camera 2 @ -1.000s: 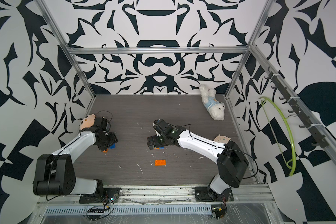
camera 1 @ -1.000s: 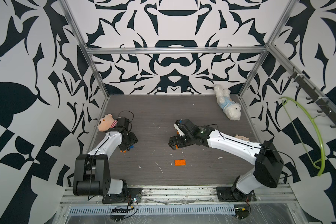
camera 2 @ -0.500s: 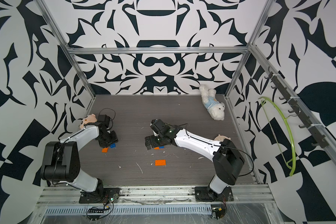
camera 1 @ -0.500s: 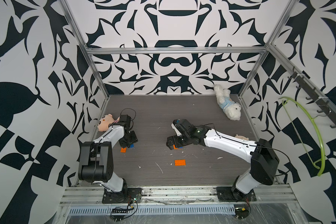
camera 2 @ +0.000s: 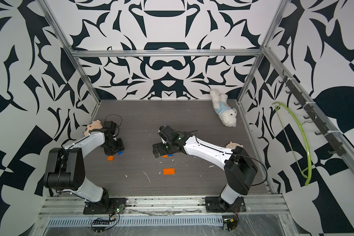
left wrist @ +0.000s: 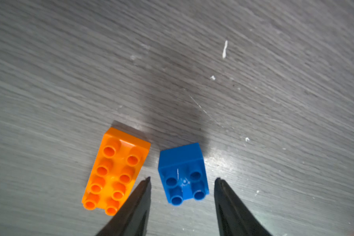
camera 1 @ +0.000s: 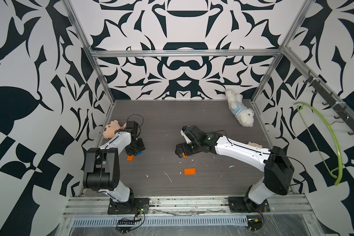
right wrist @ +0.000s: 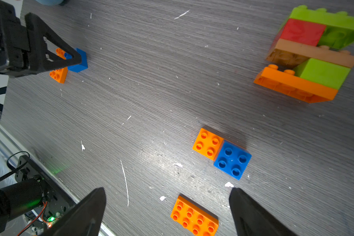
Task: Assemble the number 5 with lego
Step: Pick up the lego brick from the center of the board.
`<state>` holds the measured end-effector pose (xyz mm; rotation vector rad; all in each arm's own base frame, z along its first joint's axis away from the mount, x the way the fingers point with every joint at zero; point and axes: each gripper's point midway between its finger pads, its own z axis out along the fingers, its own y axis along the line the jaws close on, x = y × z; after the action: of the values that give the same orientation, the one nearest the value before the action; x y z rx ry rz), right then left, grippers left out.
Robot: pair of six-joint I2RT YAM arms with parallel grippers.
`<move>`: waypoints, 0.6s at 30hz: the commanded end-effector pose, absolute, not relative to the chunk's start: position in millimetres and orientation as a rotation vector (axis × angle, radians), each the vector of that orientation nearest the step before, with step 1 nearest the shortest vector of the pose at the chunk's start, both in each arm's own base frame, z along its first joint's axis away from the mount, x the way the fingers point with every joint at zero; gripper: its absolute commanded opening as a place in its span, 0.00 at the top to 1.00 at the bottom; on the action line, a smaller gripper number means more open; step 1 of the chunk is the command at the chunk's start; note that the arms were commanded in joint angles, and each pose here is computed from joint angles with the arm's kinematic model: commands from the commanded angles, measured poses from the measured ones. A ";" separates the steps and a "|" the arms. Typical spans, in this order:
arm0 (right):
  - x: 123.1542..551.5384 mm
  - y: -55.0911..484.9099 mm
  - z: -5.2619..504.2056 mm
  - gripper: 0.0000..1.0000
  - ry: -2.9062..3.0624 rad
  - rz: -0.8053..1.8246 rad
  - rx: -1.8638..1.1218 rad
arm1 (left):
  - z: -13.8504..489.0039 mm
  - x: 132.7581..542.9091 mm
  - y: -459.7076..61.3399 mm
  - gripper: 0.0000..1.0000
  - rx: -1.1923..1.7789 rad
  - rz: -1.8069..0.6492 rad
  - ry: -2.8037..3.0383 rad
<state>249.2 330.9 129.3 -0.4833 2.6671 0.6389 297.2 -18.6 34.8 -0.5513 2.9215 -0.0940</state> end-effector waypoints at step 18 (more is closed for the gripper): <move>254.4 333.7 146.3 0.01 2.631 0.641 -0.472 | 29.2 300.1 -12.7 0.51 -0.555 -0.038 2.946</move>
<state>248.0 328.3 127.5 -0.4826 2.6790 0.6236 300.2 -15.1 30.8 -0.5465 2.9303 -0.0588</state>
